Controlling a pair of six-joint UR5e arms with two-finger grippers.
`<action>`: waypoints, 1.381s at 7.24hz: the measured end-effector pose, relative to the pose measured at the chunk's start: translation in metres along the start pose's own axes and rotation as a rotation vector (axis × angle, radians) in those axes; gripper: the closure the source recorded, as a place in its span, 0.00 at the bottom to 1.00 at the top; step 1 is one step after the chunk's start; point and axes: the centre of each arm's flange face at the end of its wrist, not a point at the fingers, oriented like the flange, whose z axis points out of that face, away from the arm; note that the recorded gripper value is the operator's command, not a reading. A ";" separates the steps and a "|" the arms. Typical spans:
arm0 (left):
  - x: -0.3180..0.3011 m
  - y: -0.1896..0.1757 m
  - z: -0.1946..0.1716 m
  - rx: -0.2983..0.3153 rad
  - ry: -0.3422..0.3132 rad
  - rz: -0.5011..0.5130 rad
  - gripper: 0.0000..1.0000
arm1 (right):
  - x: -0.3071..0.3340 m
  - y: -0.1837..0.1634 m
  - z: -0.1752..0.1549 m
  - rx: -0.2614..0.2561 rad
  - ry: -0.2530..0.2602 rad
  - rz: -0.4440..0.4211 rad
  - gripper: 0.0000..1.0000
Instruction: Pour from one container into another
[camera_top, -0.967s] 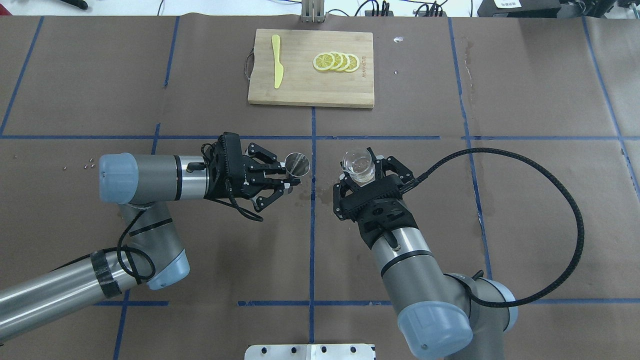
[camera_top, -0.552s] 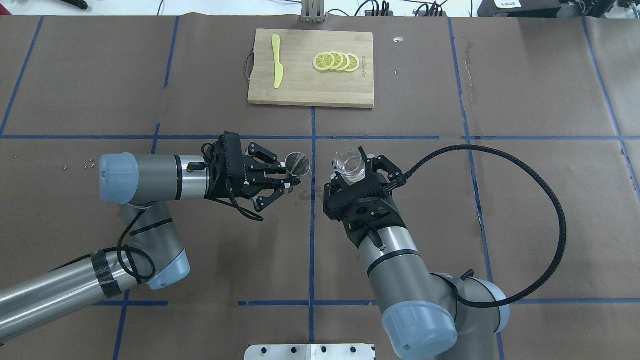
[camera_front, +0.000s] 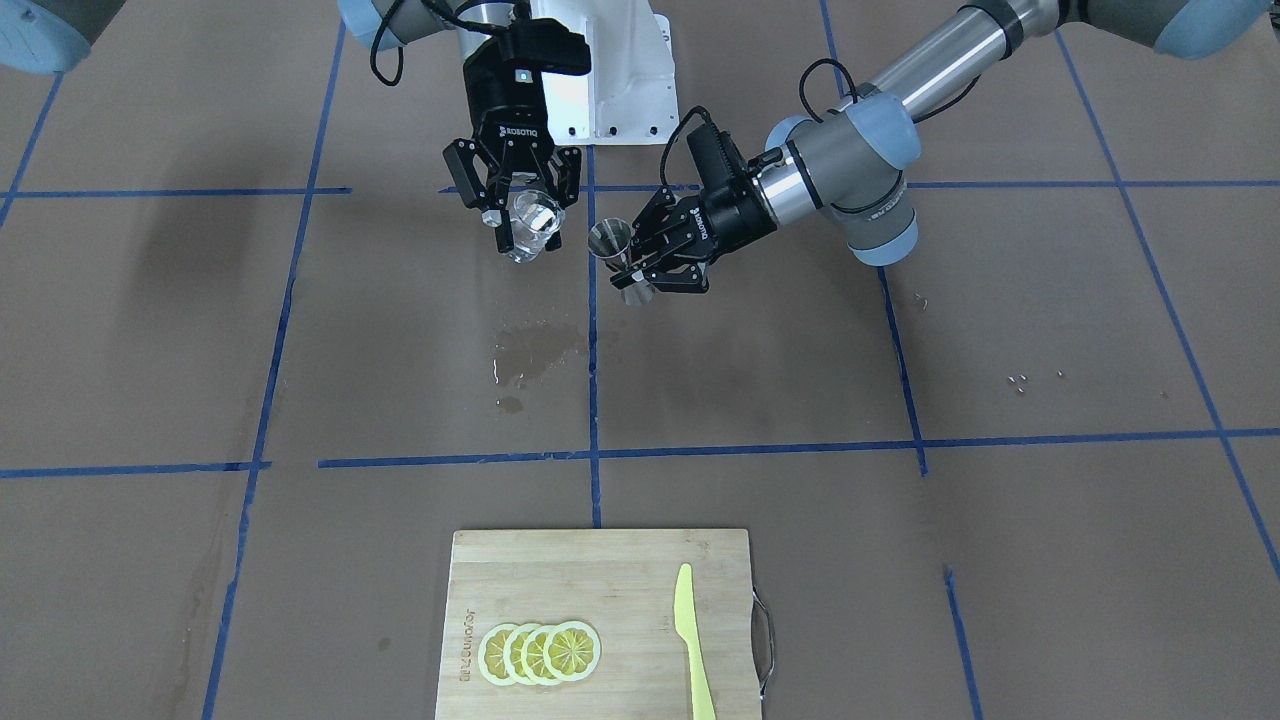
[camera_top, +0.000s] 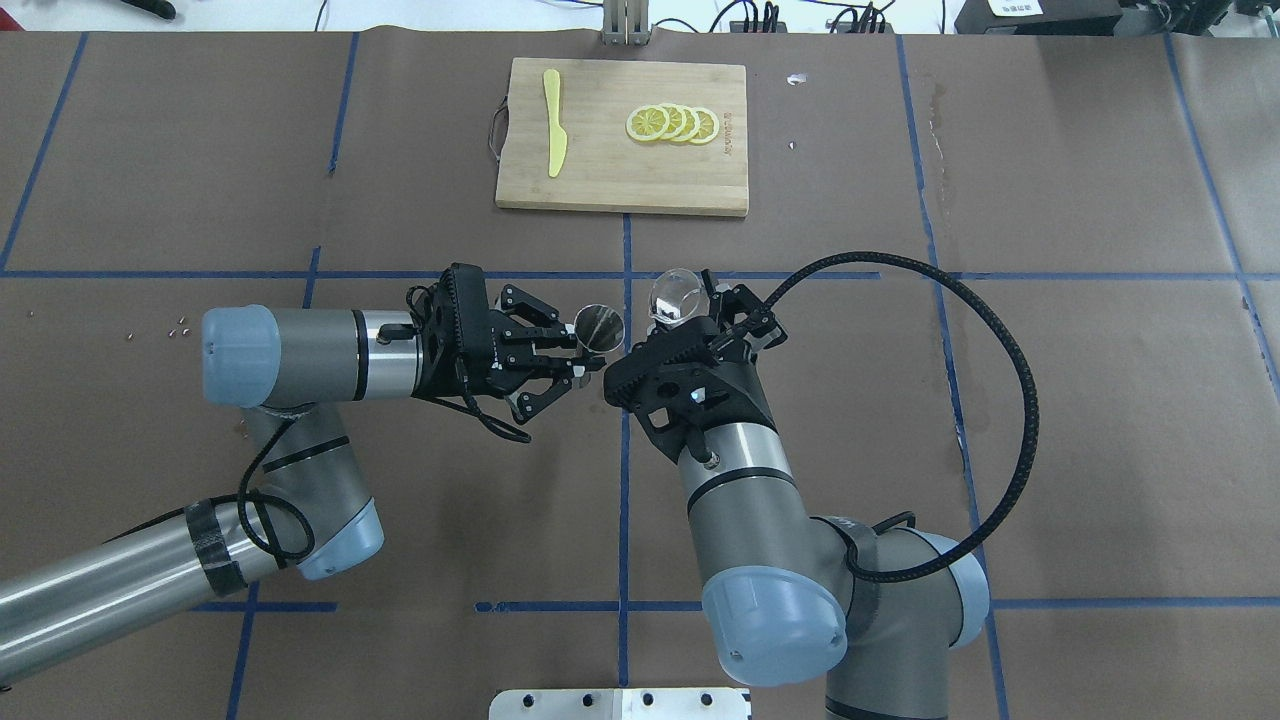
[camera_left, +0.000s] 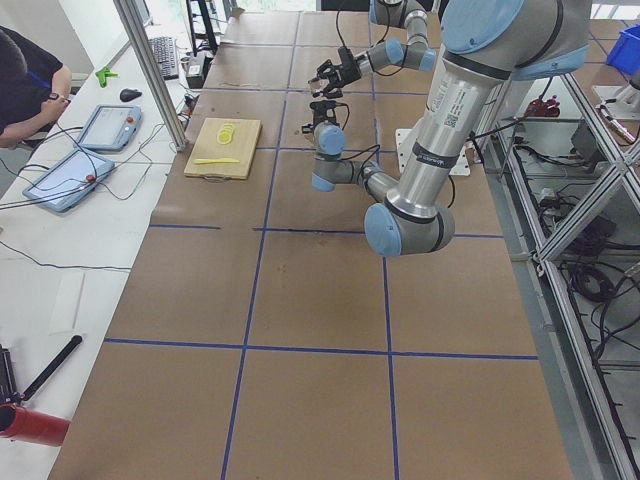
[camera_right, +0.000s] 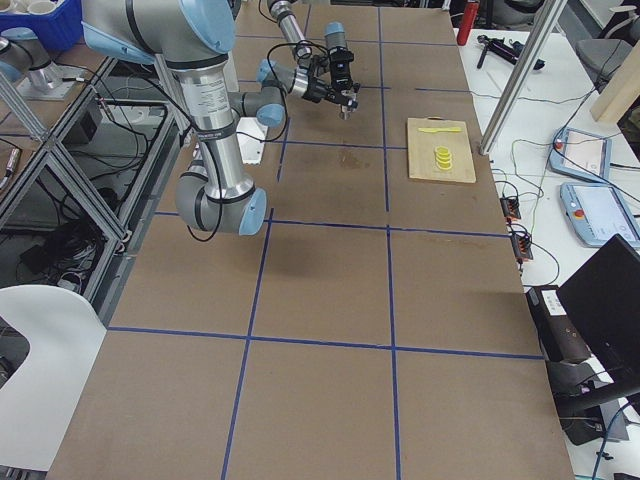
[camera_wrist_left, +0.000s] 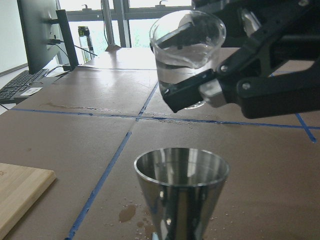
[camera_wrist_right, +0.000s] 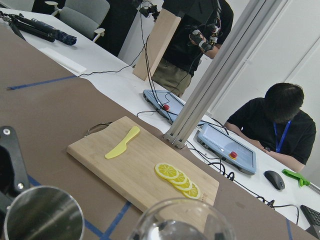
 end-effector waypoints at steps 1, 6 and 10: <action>0.000 0.000 0.000 0.001 0.000 0.000 1.00 | -0.002 -0.001 0.002 -0.005 0.005 -0.009 1.00; 0.000 -0.003 0.001 0.005 0.001 0.001 1.00 | -0.017 -0.022 0.001 -0.025 0.018 -0.049 1.00; 0.000 -0.003 0.001 0.004 0.001 0.000 1.00 | -0.026 -0.024 -0.004 -0.034 0.046 -0.119 1.00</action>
